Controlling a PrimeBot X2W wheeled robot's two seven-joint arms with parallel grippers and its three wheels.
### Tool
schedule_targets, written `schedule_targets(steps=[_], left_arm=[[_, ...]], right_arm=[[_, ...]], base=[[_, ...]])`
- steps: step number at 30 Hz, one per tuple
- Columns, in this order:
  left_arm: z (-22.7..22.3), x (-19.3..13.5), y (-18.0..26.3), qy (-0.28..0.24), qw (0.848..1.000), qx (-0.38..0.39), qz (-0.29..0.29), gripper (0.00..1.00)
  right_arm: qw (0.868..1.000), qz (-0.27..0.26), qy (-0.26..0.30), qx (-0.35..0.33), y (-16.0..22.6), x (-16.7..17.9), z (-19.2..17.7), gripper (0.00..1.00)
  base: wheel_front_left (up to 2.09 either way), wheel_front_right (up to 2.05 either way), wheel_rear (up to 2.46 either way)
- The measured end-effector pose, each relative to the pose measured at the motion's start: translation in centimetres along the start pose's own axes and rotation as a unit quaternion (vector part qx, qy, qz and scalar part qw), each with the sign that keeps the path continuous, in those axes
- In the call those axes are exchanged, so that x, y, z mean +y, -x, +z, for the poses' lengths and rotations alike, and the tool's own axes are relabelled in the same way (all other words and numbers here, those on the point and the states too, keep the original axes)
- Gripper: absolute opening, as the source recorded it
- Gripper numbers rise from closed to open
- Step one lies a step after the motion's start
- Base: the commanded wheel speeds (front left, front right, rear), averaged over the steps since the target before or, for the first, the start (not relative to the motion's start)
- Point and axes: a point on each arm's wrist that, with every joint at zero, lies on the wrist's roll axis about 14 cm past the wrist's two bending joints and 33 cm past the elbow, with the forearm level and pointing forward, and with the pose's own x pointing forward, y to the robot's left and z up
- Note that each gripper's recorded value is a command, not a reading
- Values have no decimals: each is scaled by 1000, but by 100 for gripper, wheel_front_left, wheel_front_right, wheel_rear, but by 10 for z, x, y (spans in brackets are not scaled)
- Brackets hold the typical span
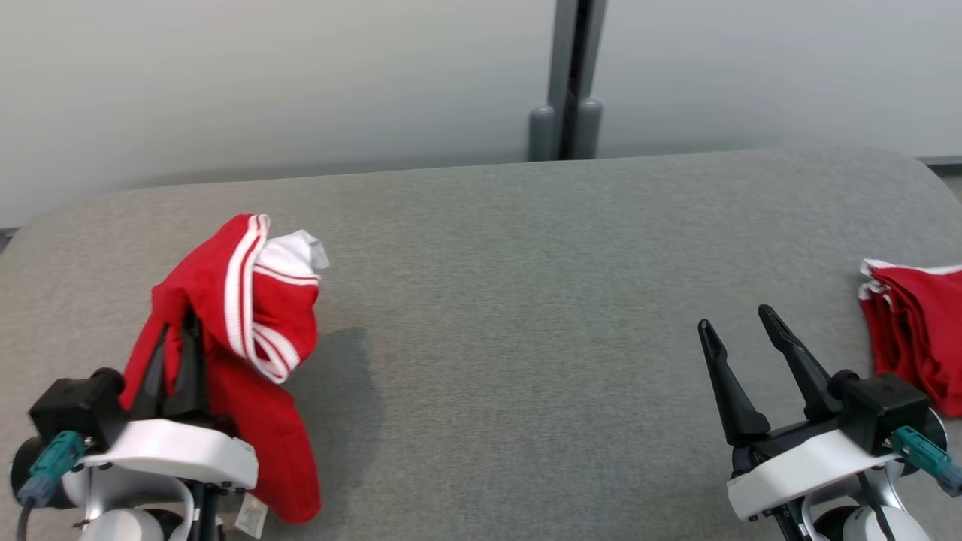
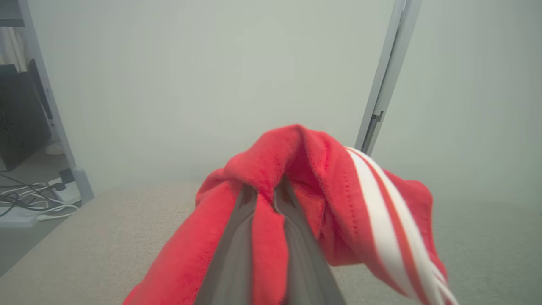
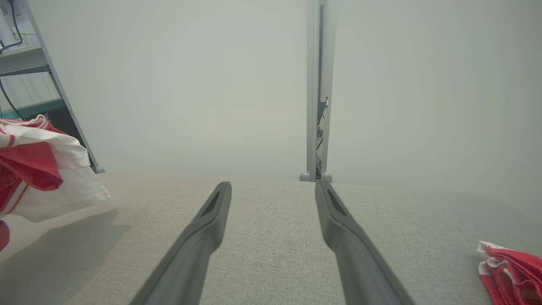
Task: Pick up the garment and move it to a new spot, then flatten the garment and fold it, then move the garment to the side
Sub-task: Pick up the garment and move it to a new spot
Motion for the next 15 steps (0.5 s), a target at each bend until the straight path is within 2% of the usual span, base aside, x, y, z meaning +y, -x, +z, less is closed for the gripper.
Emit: schedule_targets(steps=[7, 15], left_arm=[[-29, -70, -20, 6, 994, 37, -101, 0], [-85, -150, -28, 13, 971, 113, -210, 0]], right_arm=[[999, -52, -2, -3, 18, -30, 2, 100], [994, -113, -4, -1, 39, -63, -1, 100]], base=[[0, 0, 0], [0, 0, 0]])
